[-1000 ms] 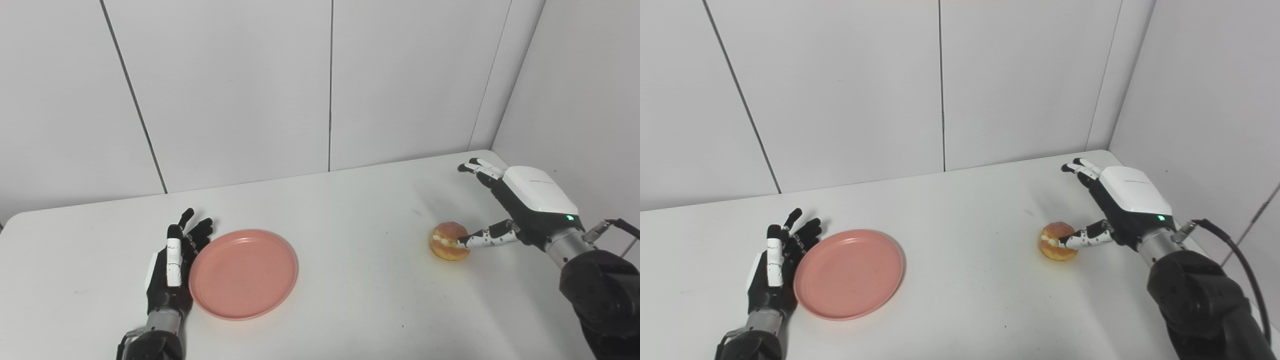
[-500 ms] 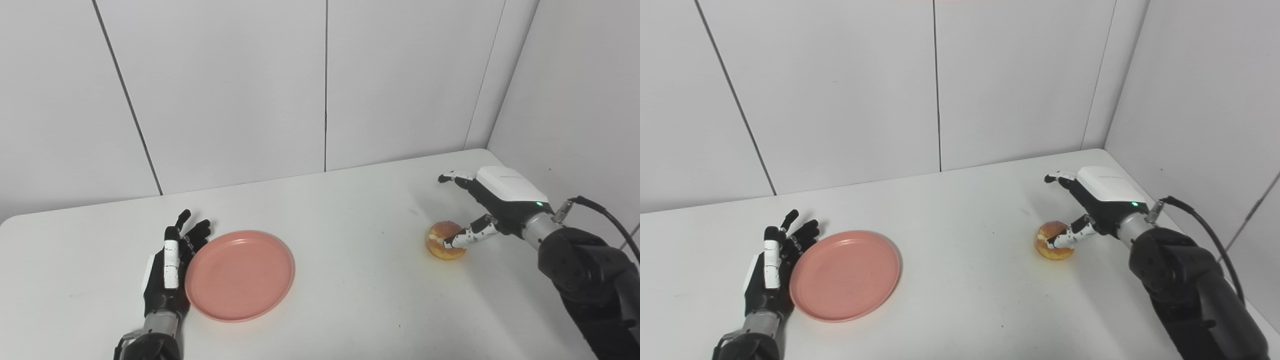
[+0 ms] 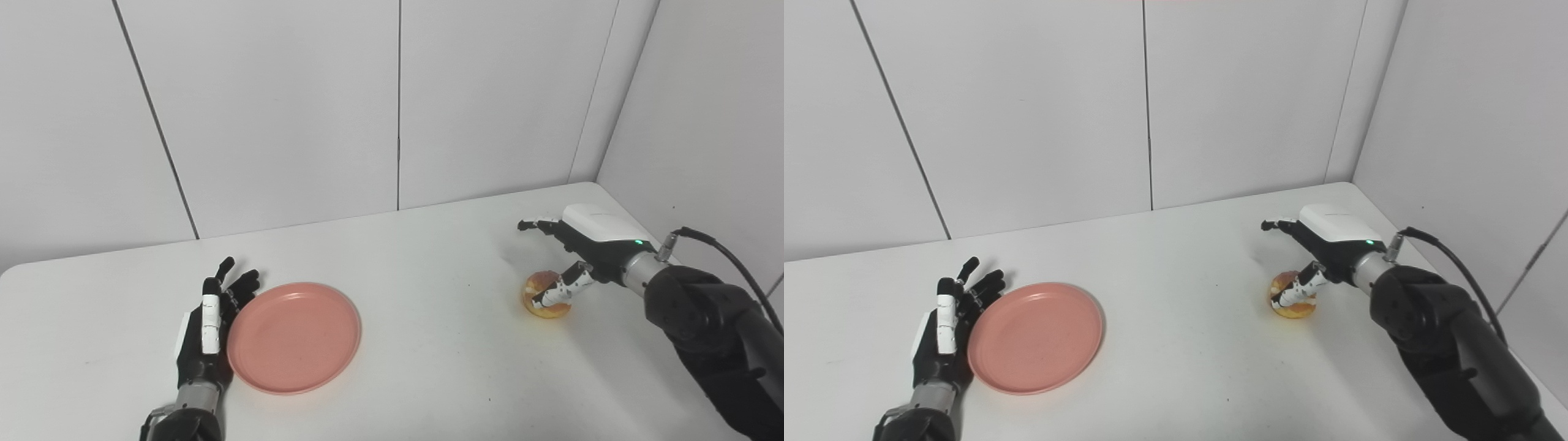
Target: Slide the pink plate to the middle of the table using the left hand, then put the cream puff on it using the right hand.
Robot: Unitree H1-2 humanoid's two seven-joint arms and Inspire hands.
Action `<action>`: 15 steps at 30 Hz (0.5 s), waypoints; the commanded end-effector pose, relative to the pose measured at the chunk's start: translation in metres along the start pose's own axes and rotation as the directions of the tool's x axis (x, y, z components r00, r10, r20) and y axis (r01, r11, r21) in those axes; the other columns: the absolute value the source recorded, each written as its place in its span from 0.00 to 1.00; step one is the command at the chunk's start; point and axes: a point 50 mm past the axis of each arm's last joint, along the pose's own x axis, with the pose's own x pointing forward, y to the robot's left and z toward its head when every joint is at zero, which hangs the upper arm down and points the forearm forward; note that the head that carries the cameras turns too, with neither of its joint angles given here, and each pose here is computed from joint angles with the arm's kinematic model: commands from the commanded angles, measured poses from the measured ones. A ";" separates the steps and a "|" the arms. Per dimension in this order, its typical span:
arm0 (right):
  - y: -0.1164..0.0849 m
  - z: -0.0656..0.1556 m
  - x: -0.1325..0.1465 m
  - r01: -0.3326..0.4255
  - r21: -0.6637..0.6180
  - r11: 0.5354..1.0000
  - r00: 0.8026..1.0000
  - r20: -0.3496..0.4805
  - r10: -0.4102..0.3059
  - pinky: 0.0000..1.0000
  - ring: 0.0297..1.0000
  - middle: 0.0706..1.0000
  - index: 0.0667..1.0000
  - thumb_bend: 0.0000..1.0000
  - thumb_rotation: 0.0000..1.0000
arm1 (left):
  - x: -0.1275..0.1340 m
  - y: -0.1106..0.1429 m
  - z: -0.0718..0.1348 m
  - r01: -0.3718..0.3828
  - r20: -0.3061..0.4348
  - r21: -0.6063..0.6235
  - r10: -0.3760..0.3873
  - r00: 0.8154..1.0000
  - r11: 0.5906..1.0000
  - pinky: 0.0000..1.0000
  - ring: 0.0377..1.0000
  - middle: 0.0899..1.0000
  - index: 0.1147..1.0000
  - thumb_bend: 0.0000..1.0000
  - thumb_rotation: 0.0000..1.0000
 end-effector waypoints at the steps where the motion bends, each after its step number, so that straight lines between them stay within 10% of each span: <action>1: -0.023 -0.001 0.005 0.052 -0.072 0.996 0.999 0.014 -0.051 0.64 0.81 0.84 0.81 1.00 0.26 | -0.019 0.003 -0.032 -0.020 -0.143 -0.003 0.019 0.990 1.000 0.88 0.82 0.78 0.89 0.89 0.98; 15: -0.007 -0.012 0.036 0.010 -0.199 0.980 1.000 -0.017 -0.014 0.62 0.78 0.81 0.79 1.00 0.26 | -0.018 0.003 -0.027 -0.006 -0.135 -0.008 0.005 0.991 1.000 0.86 0.81 0.77 0.89 0.91 0.98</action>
